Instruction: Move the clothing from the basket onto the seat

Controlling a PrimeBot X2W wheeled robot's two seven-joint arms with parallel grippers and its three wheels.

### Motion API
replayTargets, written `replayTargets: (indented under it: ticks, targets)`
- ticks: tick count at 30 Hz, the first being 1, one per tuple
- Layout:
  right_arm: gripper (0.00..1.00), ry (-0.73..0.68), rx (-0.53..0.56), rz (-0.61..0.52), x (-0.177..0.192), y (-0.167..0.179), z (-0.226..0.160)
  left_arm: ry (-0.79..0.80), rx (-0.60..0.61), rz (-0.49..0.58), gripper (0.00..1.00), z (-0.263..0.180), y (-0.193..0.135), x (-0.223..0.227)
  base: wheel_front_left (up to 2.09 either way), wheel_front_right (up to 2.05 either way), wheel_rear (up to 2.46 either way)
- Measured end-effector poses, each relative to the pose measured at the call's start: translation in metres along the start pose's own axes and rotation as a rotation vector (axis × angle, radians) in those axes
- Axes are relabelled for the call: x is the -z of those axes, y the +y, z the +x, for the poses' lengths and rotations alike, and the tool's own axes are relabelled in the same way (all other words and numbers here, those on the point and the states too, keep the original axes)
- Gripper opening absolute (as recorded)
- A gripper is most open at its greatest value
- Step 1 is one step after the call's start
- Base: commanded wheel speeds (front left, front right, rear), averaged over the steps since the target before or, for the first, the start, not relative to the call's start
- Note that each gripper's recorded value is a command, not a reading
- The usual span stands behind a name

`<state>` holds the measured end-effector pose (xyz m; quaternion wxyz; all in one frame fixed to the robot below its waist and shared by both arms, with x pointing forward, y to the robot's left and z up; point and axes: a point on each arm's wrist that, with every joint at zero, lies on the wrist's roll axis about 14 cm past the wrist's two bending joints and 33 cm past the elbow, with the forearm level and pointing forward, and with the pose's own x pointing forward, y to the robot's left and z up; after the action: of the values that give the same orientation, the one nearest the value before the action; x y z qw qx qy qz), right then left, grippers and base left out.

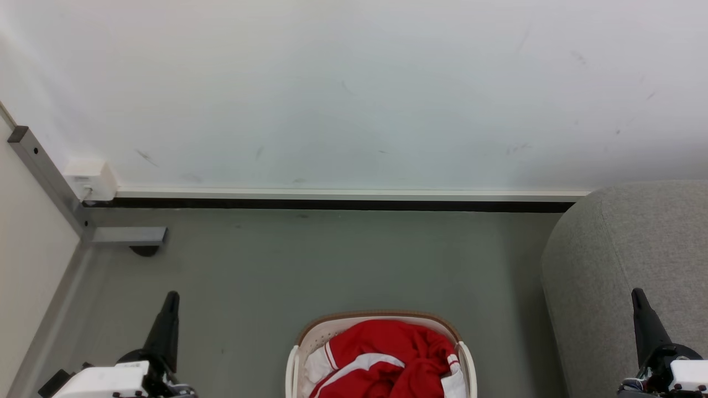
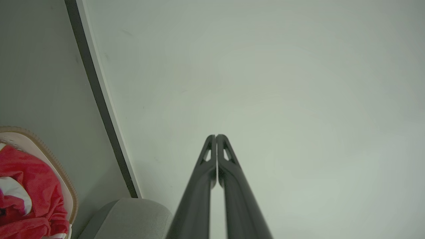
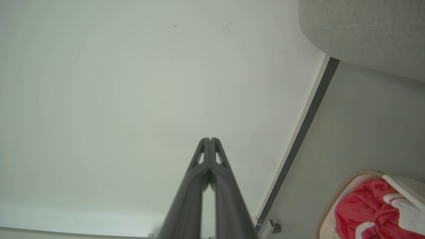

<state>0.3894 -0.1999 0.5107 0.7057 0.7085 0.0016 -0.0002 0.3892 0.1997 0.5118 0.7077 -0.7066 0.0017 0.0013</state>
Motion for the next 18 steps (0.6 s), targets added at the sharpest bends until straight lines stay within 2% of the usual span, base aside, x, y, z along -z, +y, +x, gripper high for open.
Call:
replayTargets:
  ticks: [18]
  targets:
    - [0.0, -0.001, 0.0, 0.0, -0.0001, 0.0, 0.0, 0.0, 0.0, 0.0, 0.0, 0.0, 0.0001, 0.0, 0.0, 0.0, 0.0]
